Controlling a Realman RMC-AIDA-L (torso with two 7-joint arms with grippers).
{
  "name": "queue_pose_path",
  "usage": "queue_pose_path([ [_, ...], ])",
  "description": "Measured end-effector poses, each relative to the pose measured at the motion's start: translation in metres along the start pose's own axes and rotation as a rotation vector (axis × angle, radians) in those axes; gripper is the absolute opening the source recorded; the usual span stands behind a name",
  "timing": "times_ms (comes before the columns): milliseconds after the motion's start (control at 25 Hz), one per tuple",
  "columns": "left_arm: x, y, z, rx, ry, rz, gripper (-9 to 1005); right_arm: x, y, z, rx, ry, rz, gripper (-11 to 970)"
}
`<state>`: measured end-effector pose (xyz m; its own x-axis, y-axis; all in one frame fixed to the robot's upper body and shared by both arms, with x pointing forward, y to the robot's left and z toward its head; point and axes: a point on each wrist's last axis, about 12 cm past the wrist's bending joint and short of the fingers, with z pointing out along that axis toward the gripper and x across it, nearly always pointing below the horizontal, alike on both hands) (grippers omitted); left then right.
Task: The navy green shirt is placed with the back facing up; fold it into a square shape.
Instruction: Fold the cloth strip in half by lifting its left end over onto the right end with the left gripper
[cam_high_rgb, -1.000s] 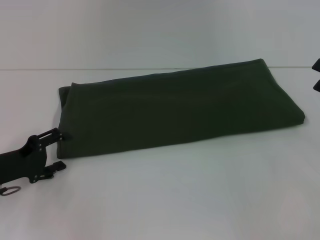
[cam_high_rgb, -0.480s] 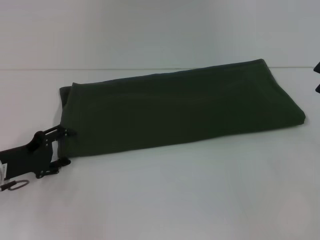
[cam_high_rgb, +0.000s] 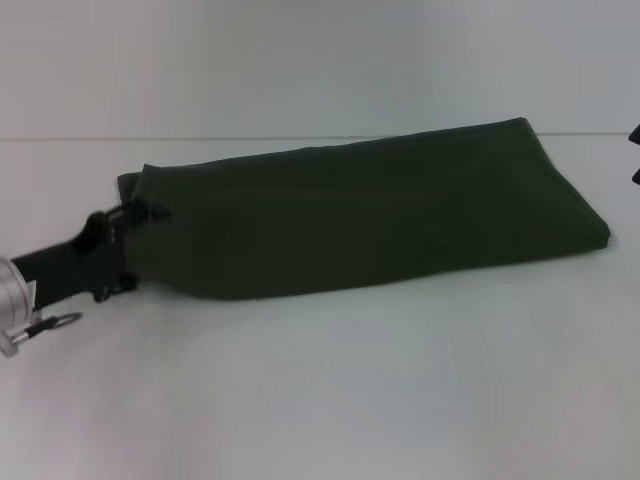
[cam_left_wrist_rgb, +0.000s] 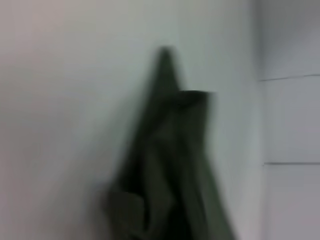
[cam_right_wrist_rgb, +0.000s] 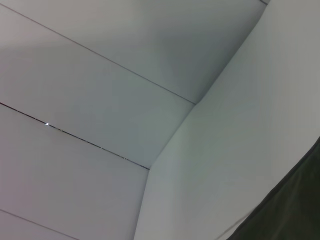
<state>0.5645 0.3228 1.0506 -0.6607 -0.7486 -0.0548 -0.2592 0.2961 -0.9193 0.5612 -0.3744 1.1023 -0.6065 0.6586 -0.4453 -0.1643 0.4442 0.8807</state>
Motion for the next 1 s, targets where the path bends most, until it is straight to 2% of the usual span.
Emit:
queue_pose_path([
  [80, 0.0, -0.003, -0.005, 0.05, -0.001, 0.012, 908, 0.0, 0.0, 0.0, -0.002, -0.001, 0.0, 866],
  [160, 0.0, 0.001, -0.008, 0.045, -0.005, 0.005, 907, -0.001, 0.0, 0.0, -0.003, -0.008, 0.003, 866],
  [360, 0.003, 0.015, -0.01, -0.024, -0.007, -0.017, 907, 0.0, -0.001, -0.001, -0.001, -0.013, 0.009, 867],
  [480, 0.004, 0.017, -0.006, -0.053, -0.013, -0.019, 908, 0.0, -0.002, -0.002, 0.005, -0.02, 0.014, 867],
  [720, 0.002, 0.008, 0.011, -0.087, -0.012, 0.024, 866, -0.001, -0.003, 0.0, 0.011, -0.019, 0.019, 867],
  [760, 0.0, 0.0, 0.018, -0.082, -0.011, 0.046, 857, -0.001, -0.002, 0.001, 0.01, -0.019, 0.018, 867],
  [1000, -0.002, -0.003, 0.017, -0.078, -0.01, 0.058, 807, -0.001, -0.002, 0.0, 0.007, -0.023, 0.018, 866],
])
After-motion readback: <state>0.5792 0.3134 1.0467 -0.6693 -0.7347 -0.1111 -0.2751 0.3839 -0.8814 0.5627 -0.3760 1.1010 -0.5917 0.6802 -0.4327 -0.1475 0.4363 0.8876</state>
